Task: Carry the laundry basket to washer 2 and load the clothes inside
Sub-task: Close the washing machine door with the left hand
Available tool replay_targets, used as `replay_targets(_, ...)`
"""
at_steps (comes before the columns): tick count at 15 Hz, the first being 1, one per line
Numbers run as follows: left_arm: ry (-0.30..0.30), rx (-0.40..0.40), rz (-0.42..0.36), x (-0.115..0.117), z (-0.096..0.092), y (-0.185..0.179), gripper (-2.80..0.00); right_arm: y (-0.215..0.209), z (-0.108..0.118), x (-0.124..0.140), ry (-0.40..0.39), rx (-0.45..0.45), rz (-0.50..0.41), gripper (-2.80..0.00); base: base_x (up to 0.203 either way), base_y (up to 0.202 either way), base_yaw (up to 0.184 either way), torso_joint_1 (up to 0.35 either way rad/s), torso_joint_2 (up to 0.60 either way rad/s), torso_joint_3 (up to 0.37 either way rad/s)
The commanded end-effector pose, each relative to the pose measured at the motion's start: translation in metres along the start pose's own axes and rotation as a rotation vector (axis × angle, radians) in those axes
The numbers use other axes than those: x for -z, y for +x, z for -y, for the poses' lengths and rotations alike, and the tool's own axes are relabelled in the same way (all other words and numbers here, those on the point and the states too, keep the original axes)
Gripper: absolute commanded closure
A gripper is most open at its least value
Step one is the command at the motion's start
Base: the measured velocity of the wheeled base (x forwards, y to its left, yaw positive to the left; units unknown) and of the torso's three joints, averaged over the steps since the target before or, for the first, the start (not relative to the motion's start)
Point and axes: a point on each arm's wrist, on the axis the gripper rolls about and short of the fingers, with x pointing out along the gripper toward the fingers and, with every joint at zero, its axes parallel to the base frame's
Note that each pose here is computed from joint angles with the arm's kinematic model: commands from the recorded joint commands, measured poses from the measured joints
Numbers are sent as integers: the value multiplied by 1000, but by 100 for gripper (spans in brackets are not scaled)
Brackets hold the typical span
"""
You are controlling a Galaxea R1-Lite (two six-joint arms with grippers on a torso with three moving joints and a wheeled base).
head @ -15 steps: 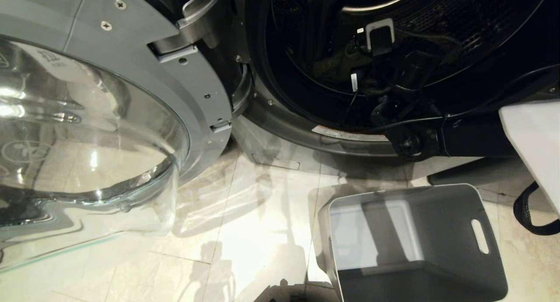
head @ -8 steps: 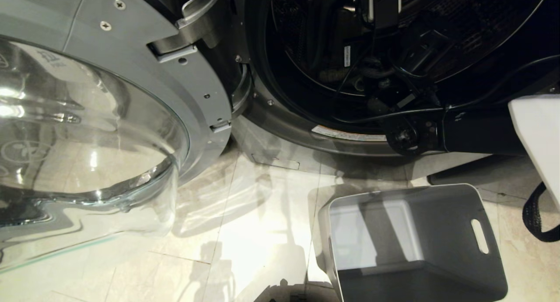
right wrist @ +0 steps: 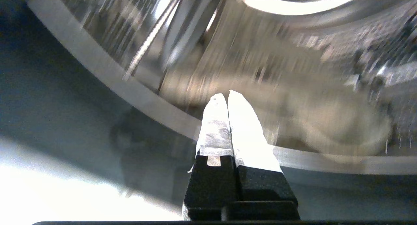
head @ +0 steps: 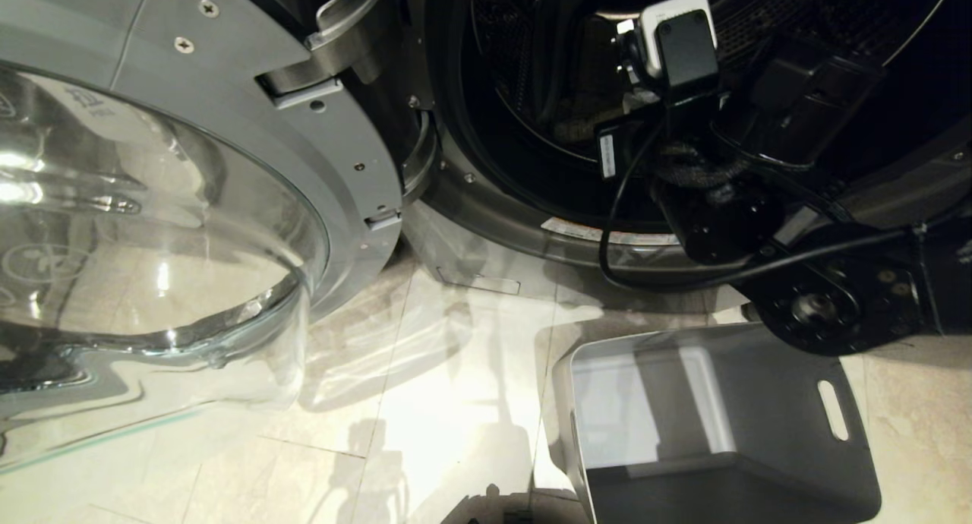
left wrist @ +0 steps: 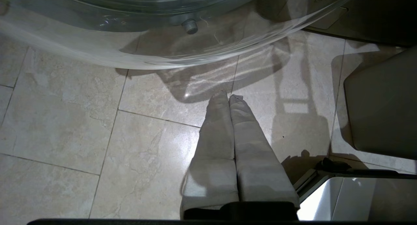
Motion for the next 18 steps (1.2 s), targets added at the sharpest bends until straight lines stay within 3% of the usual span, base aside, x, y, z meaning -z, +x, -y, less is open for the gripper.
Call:
replay_targets(1,-1,-1,-1,0,0,0,0,-34,18,-4,4,-27,-20,0,0,0,0,0,0,0)
replay_targets(4,-1,-1,-1,0,0,0,0,-73,23,19,36,-97,-104,0,0,0,0,0,0,0)
replay_targets(6,-1,-1,-1,0,0,0,0,-84,12,23,83,-180,-115,0,0,0,0,0,0,0)
replay_targets(11,-1,-1,-1,0,0,0,0,-108,-1,60,3,-346,-192,0,0,0,0,0,0,0)
replay_targets(13,-1,-1,-1,0,0,0,0,-113,1,70,4,-366,-216,0,0,0,0,0,0,0)
replay_targets(18,-1,-1,-1,0,0,0,0,-159,19,119,13,-548,-411,0,0,0,0,0,0,0)
